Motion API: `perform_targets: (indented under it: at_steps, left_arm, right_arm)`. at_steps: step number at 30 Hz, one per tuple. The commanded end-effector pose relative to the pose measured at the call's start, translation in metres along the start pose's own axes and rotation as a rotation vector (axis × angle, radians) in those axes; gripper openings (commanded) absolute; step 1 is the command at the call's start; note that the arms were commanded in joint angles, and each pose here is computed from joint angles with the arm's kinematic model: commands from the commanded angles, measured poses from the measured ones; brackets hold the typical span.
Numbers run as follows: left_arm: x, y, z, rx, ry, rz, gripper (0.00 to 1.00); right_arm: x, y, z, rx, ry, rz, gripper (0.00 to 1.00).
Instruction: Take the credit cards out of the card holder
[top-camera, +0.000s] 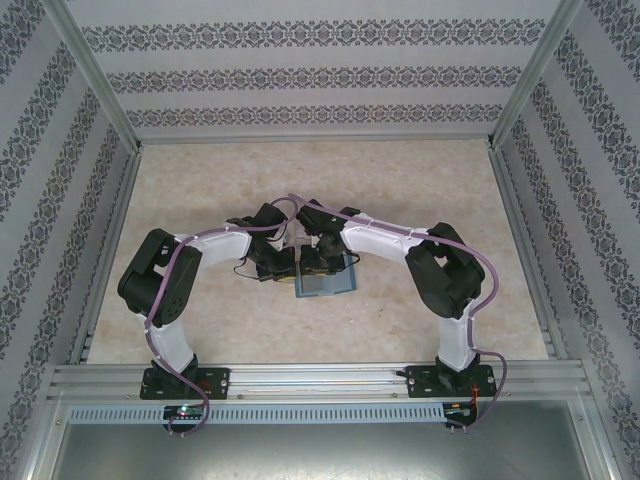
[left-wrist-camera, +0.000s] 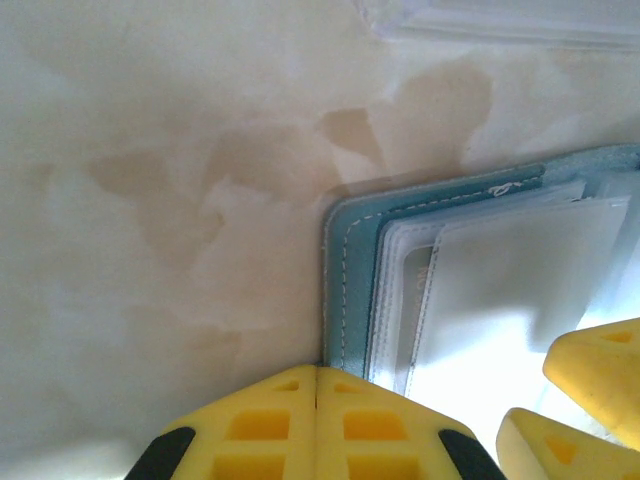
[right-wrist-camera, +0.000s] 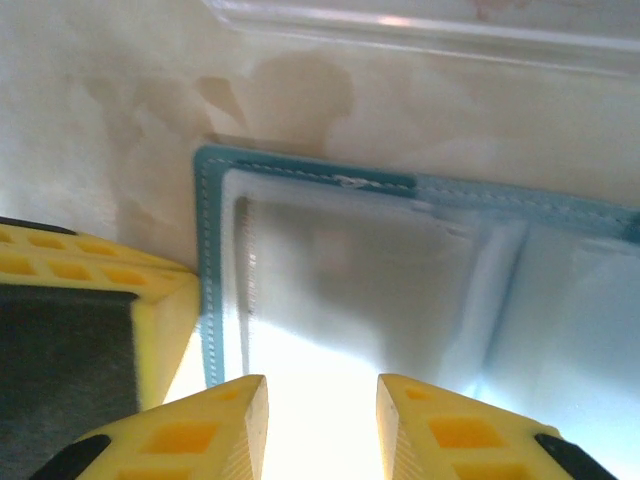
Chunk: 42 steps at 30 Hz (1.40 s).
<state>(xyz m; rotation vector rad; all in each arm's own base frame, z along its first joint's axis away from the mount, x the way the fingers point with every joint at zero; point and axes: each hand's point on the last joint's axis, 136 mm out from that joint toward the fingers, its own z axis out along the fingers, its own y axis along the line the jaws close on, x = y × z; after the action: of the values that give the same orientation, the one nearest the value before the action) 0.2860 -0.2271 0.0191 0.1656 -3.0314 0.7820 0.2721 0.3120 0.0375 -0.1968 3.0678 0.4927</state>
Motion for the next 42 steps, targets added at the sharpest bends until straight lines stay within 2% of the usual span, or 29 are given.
perform_targets:
  at_steps: [1, 8, 16, 29, 42]
  left_arm:
    - [0.017, 0.011, 0.006, -0.041, 0.046, -0.014, 0.00]
    - [0.017, 0.011, 0.006, -0.043, 0.044, -0.015, 0.00]
    - [0.017, 0.011, 0.006, -0.044, 0.044, -0.015, 0.00]
    - [0.015, 0.011, 0.006, -0.045, 0.046, -0.015, 0.00]
    - [0.015, 0.010, 0.005, -0.043, 0.044, -0.012, 0.00]
  right_arm:
    - [0.006, -0.012, 0.003, 0.091, 0.029, -0.025, 0.34]
    - [0.002, 0.002, -0.004, 0.039, -0.008, -0.028, 0.30]
    - [0.002, 0.029, 0.005, -0.123, 0.002, 0.010, 0.24]
    - [0.011, -0.008, 0.021, 0.050, 0.040, 0.011, 0.35]
    - [0.010, -0.020, 0.008, 0.159, 0.036, -0.051, 0.46]
